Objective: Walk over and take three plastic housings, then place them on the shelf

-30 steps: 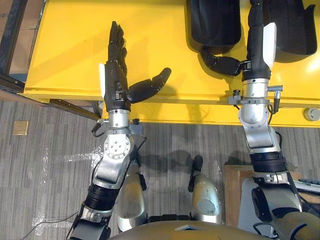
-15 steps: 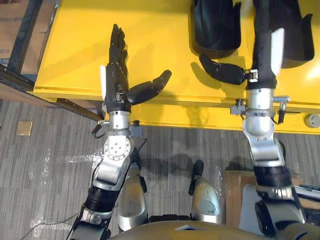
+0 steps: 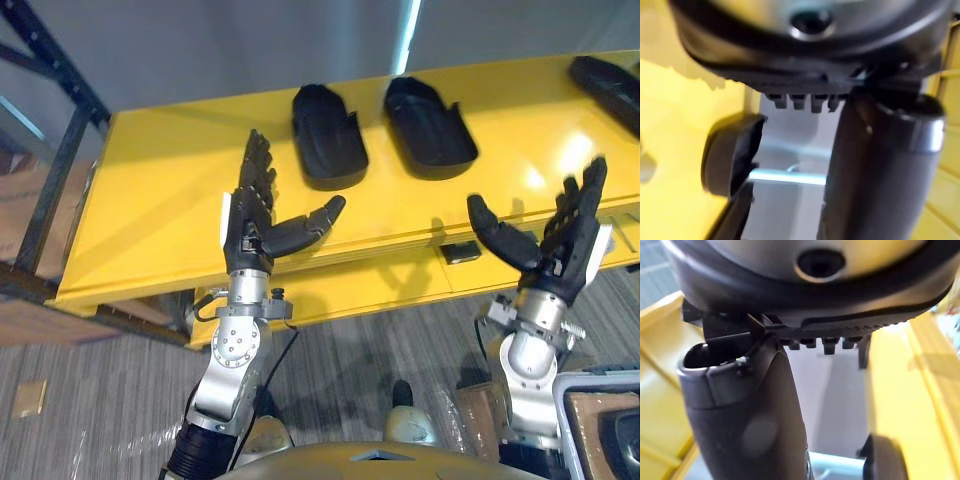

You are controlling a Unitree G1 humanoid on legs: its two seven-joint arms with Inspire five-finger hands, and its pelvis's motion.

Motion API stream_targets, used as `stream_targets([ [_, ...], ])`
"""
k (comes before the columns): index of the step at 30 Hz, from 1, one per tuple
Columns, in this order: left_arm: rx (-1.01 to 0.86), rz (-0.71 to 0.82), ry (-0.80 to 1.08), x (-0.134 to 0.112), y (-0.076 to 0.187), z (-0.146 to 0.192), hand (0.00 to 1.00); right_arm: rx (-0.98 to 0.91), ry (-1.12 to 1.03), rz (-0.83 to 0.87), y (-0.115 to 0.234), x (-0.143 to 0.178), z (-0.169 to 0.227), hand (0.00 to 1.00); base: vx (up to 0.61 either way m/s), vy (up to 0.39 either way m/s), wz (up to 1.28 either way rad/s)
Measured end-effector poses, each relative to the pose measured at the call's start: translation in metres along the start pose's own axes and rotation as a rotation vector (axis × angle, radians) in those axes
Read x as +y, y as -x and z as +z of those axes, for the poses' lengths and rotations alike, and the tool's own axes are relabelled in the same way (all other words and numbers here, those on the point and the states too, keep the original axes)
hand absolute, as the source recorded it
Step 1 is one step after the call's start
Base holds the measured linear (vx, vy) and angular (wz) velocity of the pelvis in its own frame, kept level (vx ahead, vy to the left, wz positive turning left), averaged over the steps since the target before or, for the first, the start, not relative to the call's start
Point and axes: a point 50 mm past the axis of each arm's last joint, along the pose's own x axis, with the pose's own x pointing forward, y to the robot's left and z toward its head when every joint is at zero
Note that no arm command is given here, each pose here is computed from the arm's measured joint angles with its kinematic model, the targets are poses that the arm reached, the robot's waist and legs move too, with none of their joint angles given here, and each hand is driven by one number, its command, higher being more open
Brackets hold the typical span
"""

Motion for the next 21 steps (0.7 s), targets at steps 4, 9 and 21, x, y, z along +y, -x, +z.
stream_targets([
  [4, 0.044, 0.021, 0.099, 0.005, 0.012, -0.006, 1.00, 0.136, 0.054, -0.072, 0.023, -0.028, -0.018, 1.00, 0.00, -0.035, -0.74],
  [9, 0.029, 0.036, 0.166, 0.005, 0.016, -0.008, 1.00, 0.332, -0.022, -0.137, 0.050, -0.057, -0.040, 1.00, 0.02, -0.042, -0.87],
  [21, 0.026, 0.304, 0.155, 0.039, 0.013, -0.014, 1.00, 0.372, -0.176, 0.005, 0.035, -0.028, -0.067, 1.00, -0.01, 0.040, -0.71],
])
